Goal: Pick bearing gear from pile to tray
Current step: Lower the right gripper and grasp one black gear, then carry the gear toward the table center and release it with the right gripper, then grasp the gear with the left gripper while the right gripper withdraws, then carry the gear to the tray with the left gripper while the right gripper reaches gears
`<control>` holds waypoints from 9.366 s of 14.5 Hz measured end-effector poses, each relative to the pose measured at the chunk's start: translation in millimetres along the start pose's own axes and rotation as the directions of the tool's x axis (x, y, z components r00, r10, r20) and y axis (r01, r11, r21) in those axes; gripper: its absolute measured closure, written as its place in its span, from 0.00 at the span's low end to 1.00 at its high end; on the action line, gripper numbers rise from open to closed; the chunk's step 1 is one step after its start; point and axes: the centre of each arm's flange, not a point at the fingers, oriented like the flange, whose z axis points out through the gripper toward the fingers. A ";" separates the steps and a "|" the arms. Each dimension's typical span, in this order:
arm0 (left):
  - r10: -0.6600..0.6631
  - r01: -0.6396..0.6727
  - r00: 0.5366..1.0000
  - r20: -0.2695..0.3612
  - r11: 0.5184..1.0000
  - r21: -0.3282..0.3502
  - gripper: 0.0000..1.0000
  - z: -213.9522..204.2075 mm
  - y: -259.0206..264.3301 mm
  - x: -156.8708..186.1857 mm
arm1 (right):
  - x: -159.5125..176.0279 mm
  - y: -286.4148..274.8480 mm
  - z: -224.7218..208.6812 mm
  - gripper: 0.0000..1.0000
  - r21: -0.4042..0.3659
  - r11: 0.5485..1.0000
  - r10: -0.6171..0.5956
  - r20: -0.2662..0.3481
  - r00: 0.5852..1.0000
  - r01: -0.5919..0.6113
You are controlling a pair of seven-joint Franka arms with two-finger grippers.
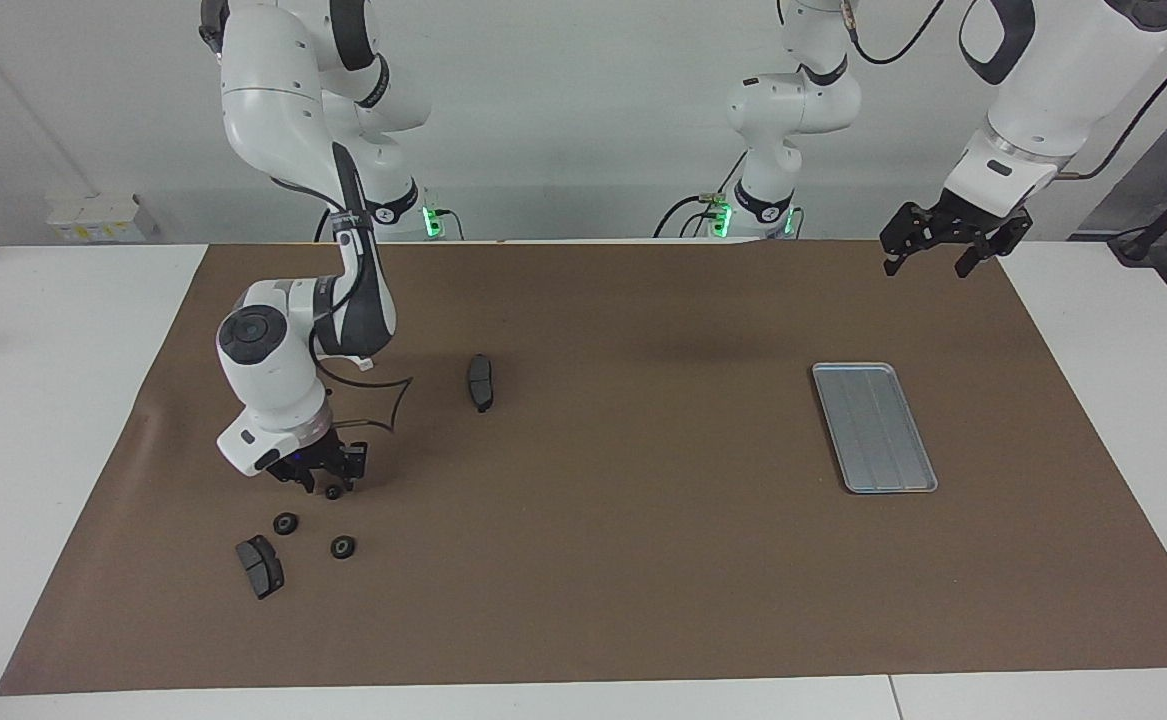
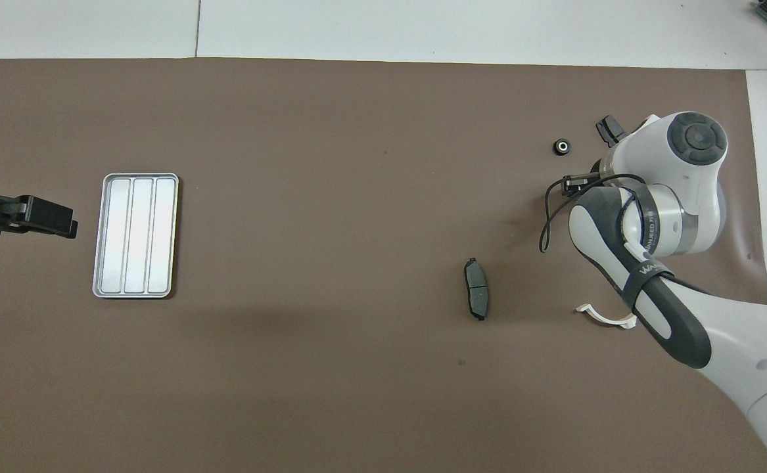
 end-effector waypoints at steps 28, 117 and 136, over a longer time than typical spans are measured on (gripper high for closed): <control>0.000 0.000 1.000 0.000 1.000 0.000 0.00 0.0 0.0 0.0 | 2.8 -0.4 5.8 0.66 0.001 1.000 0.002 -0.028 1.000 -0.002; -0.423 0.423 0.894 -0.147 0.906 -0.030 0.31 318.2 163.1 51.1 | 79.2 -18.1 13.0 0.65 0.018 0.999 0.042 -0.097 0.994 -0.041; -0.435 0.440 0.887 -0.153 0.898 0.000 0.77 257.0 114.4 59.2 | 22.2 -329.8 -54.7 0.65 0.168 0.976 -0.088 -0.279 0.956 0.139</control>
